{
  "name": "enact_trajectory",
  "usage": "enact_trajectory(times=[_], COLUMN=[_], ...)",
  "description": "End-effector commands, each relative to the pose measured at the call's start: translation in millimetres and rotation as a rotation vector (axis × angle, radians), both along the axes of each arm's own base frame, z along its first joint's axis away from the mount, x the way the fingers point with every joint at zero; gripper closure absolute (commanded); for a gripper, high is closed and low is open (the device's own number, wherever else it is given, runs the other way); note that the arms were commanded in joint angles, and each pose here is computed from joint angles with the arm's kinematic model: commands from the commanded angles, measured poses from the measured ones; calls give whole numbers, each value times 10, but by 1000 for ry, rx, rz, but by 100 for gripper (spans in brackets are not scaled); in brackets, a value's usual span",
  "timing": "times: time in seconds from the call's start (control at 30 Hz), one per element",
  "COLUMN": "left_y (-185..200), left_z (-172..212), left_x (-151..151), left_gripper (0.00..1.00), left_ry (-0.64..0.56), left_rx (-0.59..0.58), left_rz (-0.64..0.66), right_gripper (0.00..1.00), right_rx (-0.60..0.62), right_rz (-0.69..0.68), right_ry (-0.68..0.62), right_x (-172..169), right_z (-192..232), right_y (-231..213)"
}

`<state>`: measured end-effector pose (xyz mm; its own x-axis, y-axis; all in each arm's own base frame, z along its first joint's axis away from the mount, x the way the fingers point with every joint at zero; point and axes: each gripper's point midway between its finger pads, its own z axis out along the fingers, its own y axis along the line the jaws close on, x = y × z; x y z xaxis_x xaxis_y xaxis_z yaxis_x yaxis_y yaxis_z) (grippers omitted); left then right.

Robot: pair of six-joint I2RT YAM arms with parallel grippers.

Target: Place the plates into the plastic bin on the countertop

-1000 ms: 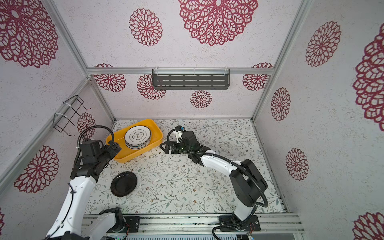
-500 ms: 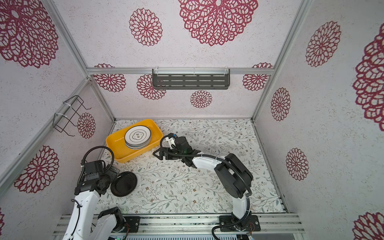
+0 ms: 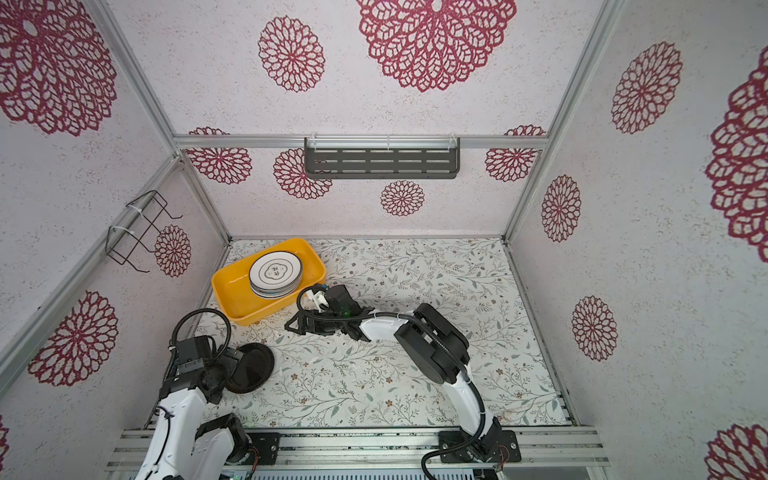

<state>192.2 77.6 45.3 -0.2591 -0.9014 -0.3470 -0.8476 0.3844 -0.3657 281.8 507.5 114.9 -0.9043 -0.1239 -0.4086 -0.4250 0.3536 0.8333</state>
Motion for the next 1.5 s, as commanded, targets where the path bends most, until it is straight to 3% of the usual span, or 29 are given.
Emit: enact_trajectory(times=[0.0,0.13,0.43,0.8,1.2,1.3,1.47], left_y=[-85,-305,-760,-1204,-1270,-1263,-1270], left_z=[9,-8,-2,-33,-300,-324,-278], left_x=[173,355,626,901,966,988,1032], left_gripper=[3,3,1,17,57,79,89], left_ry=[-82,-177,-265,-300,-247,-250,-280], left_rx=[-43,-137,-274,-341,-370,-379,-392], left_rz=[-58,-159,-384,-534,-531,-512,-497], right_gripper=[1,2,3,3,1,1,1], right_rx=[52,39,41,35,39,46,55], right_rz=[-17,-52,-125,-236,-283,-286,-287], right_ry=[-9,-7,-14,-37,-52,-60,-72], right_x=[71,122,340,546,568,568,563], right_z=[153,95,129,223,321,369,450], right_y=[45,-15,-268,-739,-934,-950,-972])
